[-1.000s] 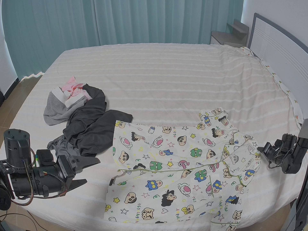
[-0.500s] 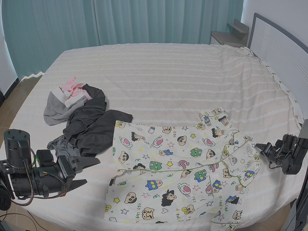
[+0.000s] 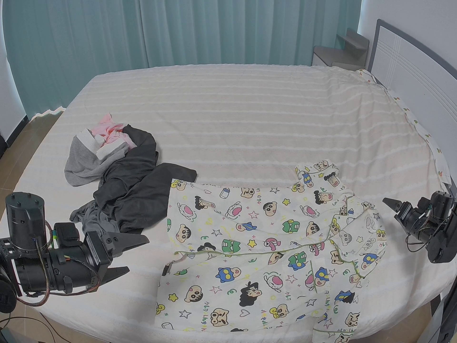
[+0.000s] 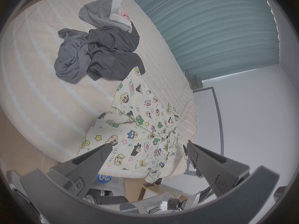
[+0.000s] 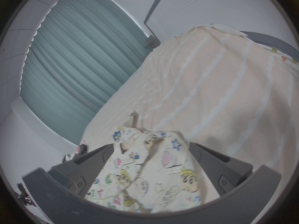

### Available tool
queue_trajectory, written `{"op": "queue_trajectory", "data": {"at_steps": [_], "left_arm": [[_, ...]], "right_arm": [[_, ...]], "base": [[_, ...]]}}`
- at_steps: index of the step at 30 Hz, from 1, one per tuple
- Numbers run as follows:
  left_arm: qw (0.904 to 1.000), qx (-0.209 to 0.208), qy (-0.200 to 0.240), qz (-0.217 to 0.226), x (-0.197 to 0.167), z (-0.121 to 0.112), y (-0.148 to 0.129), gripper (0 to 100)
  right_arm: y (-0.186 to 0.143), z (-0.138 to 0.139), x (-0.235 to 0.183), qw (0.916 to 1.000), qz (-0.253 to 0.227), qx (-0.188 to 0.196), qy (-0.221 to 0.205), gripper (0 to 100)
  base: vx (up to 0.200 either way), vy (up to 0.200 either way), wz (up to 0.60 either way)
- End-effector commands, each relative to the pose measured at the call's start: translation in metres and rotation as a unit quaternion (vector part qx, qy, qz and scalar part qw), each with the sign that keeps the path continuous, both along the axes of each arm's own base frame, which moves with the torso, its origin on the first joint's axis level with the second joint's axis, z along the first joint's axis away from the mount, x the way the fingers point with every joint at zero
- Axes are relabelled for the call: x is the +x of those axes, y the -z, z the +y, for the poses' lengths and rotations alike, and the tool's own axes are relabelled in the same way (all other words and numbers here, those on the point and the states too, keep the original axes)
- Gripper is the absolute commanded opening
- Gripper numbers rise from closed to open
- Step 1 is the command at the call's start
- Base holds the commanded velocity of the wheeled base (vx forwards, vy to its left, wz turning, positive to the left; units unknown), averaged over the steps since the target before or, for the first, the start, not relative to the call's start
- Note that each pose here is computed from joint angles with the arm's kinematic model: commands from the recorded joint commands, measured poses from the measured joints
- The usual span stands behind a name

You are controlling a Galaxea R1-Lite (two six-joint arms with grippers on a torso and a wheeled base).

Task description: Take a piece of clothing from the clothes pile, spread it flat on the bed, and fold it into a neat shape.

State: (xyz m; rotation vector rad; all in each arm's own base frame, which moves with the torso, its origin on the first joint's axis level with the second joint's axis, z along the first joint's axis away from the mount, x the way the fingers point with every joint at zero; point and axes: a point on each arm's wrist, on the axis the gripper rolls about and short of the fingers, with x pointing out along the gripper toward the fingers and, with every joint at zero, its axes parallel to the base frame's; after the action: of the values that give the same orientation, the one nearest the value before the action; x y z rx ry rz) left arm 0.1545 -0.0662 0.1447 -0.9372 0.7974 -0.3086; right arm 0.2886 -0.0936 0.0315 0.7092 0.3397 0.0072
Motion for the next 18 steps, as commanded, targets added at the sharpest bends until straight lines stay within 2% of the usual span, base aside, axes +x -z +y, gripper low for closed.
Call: {"op": "queue_trajectory", "data": {"at_steps": [1,4,7,18], "left_arm": [[1.0,0.002,0.0,-0.003,-0.002,-0.002,-0.001,100],[1.0,0.005,-0.004,-0.003,-0.001,-0.002,0.0,100],[1.0,0.006,-0.007,0.001,-0.002,-0.002,0.001,100],[0.9996,0.016,-0.007,0.023,0.004,-0.004,0.011,100]], "right_arm": [[-0.039,0.031,-0.024,0.9986,-0.039,0.009,-0.033,100],[-0.039,0.042,-0.036,0.998,-0.024,0.04,-0.043,100],[-0.035,0.045,-0.036,0.9971,-0.012,0.062,-0.043,100],[-0.025,0.057,-0.038,0.996,0.008,0.057,-0.069,100]], "base": [[0.0,0.0,0.0],[0.0,0.0,0.0],[-0.2,0.0,0.0],[-0.2,0.0,0.0]]}}
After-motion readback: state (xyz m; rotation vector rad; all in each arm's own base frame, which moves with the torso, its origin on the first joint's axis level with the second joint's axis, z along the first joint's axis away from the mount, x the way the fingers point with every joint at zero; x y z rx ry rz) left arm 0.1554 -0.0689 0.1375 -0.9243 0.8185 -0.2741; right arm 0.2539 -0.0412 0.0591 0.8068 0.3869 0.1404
